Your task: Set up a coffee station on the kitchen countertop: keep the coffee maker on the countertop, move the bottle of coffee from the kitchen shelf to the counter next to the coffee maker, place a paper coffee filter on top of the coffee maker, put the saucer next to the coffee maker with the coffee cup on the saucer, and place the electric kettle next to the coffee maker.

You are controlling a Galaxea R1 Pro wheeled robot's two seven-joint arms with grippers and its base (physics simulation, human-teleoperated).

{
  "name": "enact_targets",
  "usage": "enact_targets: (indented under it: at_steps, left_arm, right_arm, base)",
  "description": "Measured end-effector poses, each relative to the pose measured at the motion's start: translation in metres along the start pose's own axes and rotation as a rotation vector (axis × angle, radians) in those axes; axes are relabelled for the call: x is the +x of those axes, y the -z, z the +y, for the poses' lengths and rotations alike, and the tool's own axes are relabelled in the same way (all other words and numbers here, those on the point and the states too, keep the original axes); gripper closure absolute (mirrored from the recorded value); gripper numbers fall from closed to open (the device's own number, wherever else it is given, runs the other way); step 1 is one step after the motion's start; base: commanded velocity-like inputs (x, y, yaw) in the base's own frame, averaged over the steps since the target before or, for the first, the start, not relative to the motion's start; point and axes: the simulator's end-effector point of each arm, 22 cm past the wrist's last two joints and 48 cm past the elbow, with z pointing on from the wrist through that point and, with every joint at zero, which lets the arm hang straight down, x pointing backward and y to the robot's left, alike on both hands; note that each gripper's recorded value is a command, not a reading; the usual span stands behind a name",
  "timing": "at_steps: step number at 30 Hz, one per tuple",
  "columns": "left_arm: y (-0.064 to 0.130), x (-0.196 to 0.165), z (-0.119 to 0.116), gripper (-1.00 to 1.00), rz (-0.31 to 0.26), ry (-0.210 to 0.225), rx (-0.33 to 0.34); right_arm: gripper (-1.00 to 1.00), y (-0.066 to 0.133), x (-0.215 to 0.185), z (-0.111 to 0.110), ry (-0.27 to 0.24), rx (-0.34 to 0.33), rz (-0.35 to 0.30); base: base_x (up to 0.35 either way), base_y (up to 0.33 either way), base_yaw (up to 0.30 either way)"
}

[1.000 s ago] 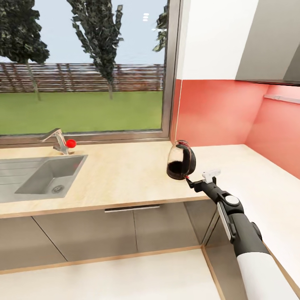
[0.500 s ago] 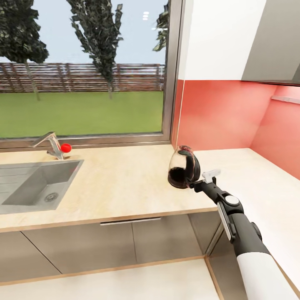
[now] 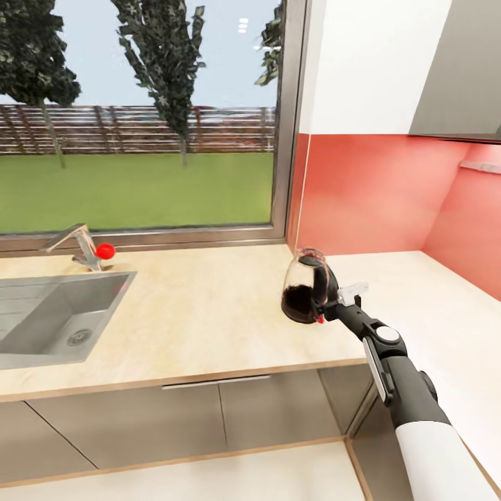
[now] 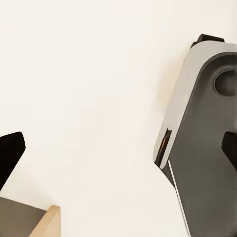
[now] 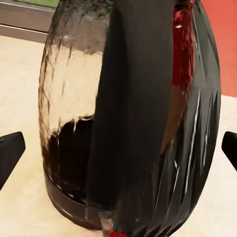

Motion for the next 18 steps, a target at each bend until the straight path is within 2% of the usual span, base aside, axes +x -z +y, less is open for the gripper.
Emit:
enact_targets:
  at_steps: [18]
  left_arm:
    - [-0.0001,0.0002,0.0001,-1.0,0.001,0.0,0.0]
  right_arm:
    - [-1.0,-0.0003,-0.0002,-0.0002,0.002,0.0,0.0]
  base:
    - [0.024,0.0,0.0]
